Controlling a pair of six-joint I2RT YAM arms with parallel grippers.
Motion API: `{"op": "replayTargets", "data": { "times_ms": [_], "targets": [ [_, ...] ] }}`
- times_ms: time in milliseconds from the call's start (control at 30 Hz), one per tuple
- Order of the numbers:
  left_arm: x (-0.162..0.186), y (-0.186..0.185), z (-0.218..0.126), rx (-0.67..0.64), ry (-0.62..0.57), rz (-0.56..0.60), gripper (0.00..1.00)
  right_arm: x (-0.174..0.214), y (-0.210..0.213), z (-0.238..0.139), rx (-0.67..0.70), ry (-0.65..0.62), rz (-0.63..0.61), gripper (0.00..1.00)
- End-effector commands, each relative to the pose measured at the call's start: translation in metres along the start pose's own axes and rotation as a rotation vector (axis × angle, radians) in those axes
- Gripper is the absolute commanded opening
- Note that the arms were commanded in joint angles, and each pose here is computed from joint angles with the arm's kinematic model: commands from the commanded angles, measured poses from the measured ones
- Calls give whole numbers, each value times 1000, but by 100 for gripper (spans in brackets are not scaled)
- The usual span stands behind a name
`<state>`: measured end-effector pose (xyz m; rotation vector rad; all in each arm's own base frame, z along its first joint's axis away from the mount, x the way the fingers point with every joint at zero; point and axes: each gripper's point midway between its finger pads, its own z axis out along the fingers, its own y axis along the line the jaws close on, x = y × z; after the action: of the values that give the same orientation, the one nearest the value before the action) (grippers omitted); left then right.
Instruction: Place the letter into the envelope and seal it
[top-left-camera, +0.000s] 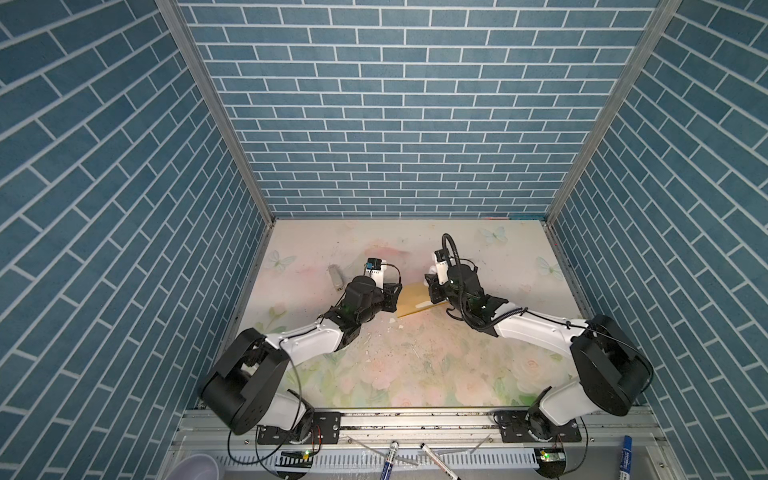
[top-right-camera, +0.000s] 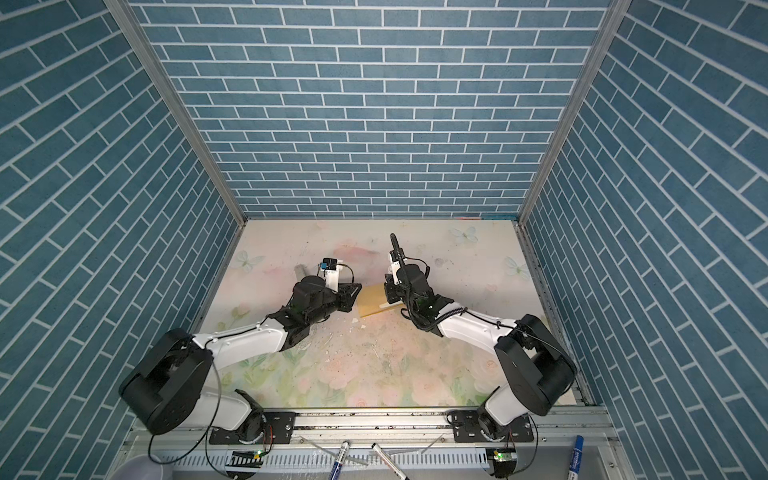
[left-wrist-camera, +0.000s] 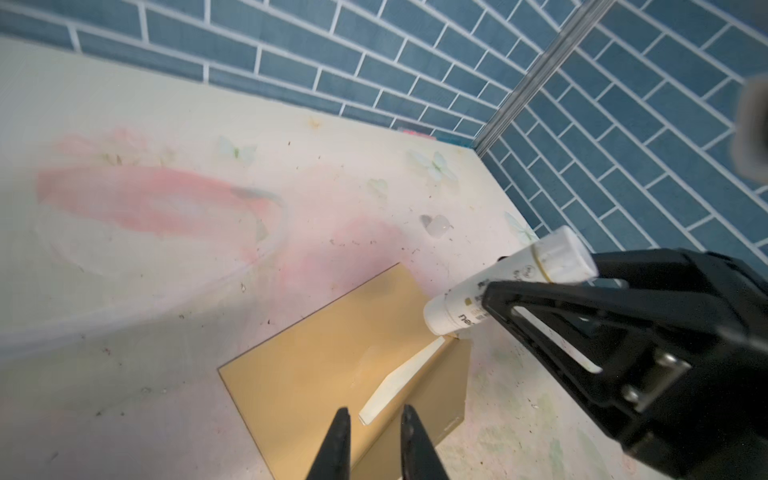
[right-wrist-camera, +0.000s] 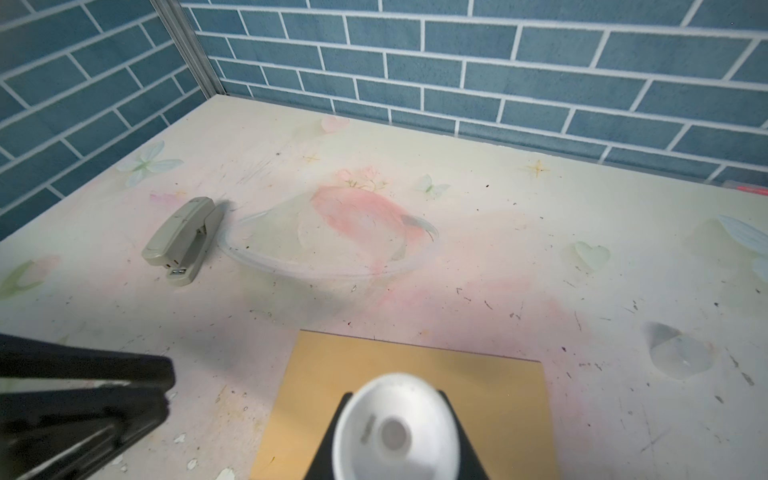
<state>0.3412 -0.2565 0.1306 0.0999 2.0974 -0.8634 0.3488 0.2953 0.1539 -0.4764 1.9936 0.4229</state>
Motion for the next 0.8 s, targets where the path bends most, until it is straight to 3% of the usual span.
{"op": "replayTargets", "data": {
  "times_ms": [0,167,333,467,767],
  "targets": [
    [23,9,16,10,115,-213,14,-7,-2,10,14,-42,31,0],
    [38,6,44,54,207,-298,6,4,2,25,5,-6,30,0],
    [54,12,57,48,271,-340,4,12,4,37,-4,19,49,0],
    [64,21,61,2,303,-359,0,15,8,45,-22,24,61,0],
    [89,42,59,-108,381,-360,0,21,12,54,-41,45,63,0]
  ]
}}
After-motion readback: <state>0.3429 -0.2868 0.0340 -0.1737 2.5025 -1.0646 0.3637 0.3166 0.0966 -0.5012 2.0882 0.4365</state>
